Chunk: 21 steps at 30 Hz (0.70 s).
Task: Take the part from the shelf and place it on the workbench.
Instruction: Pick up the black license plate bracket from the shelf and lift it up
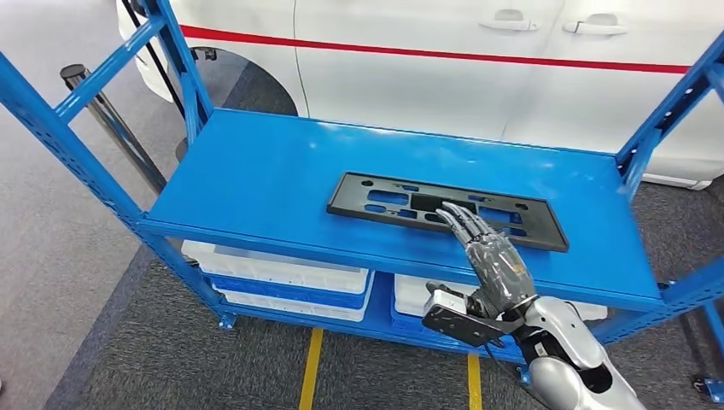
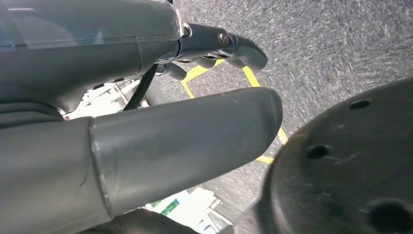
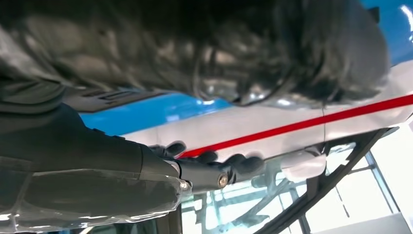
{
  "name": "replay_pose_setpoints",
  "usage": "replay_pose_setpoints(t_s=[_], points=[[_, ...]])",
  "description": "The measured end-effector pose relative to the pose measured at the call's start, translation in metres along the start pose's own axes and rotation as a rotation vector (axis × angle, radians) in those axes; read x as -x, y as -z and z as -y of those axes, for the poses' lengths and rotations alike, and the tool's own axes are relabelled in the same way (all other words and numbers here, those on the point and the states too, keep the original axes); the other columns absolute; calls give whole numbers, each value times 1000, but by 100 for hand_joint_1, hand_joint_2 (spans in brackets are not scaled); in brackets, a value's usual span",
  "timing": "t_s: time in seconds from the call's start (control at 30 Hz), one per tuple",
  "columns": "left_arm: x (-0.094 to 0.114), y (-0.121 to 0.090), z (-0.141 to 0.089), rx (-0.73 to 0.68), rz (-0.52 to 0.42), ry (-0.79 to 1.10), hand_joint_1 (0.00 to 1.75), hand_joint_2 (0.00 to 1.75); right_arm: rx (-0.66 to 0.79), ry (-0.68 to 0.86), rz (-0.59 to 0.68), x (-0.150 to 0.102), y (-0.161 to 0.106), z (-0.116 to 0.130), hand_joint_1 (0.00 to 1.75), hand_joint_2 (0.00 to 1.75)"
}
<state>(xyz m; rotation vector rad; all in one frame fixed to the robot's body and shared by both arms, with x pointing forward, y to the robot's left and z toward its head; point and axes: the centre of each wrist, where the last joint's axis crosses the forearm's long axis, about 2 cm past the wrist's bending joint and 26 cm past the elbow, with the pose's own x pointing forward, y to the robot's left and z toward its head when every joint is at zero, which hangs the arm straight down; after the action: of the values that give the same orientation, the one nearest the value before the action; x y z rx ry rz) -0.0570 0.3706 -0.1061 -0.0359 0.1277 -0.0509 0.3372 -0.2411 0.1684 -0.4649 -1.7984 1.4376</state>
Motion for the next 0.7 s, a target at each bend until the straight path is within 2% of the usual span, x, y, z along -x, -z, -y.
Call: replay_pose_setpoints(t_s=[0.07, 0.7], points=[[3, 0, 1, 1, 1, 6, 0, 0, 14, -4, -11, 2, -1, 2, 0, 175], [4, 1, 3, 3, 14, 3, 0, 0, 23, -60, -103, 20, -6, 1, 0, 175]])
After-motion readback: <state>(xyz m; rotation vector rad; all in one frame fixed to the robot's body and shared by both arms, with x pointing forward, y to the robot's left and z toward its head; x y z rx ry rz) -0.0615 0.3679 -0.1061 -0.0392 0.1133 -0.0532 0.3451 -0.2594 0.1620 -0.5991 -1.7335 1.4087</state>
